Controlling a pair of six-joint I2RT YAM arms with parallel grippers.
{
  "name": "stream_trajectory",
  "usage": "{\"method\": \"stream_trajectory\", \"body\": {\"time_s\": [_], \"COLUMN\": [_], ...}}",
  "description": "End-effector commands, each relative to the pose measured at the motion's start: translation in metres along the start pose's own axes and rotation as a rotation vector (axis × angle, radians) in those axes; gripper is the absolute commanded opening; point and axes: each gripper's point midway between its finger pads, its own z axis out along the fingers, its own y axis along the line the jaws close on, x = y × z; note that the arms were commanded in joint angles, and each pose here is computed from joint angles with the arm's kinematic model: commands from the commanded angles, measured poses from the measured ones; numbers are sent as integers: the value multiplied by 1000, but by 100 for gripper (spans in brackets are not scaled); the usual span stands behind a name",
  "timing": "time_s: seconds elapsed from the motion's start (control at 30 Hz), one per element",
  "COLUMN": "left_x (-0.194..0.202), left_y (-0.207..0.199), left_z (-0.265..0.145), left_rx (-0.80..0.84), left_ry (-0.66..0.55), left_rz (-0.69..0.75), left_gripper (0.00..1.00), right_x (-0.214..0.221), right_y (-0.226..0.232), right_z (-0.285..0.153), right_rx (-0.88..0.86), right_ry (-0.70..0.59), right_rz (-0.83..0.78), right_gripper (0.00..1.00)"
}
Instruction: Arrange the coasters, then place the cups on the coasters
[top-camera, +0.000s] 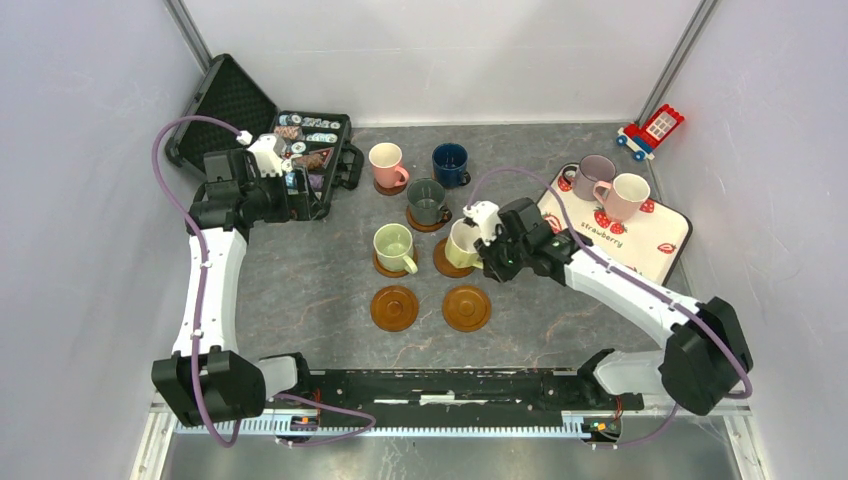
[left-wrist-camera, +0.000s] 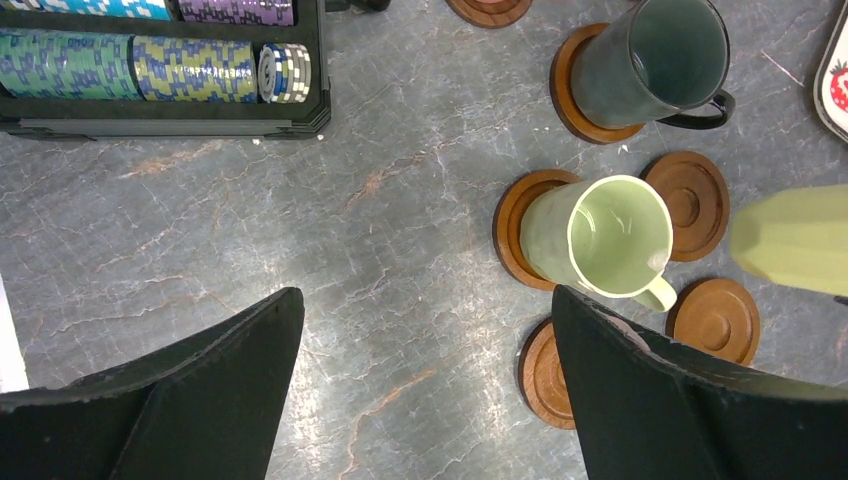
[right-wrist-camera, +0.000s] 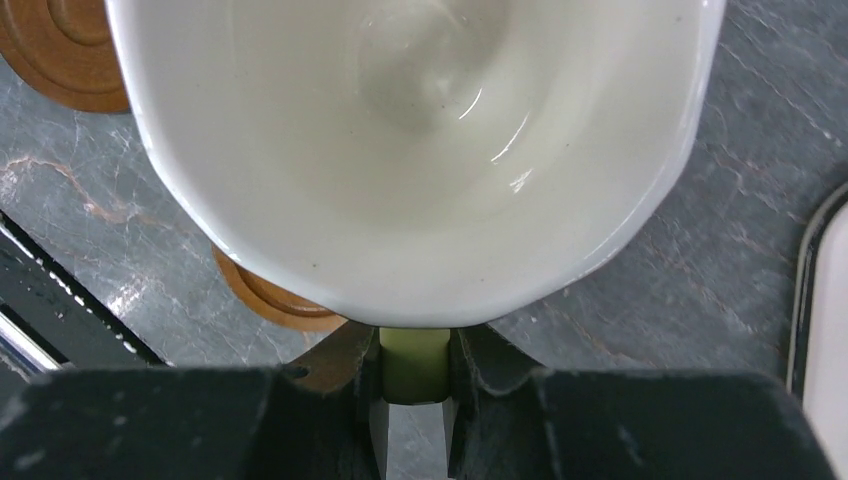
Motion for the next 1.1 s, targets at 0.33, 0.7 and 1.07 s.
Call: {"method": "stream_trajectory", "body": {"time_s": [0.33, 0.7, 1.07], "left_x": [-8, -6, -3], "left_y": [8, 12, 13], "left_z": [-4, -1, 1], "left_rx": [-57, -72, -72], "left_ry": [-49, -40, -28], "left_rz": [-24, -28, -31], "left_gripper": [100, 100, 100], "right_x": [-56, -54, -32], "right_y": [-6, -9, -4], "right_z": [36, 54, 57], "right_rx": [75, 82, 65], "right_ry": [-106, -90, -34], "right_rz": [-8, 39, 71], "right_gripper": [0, 0, 30]}}
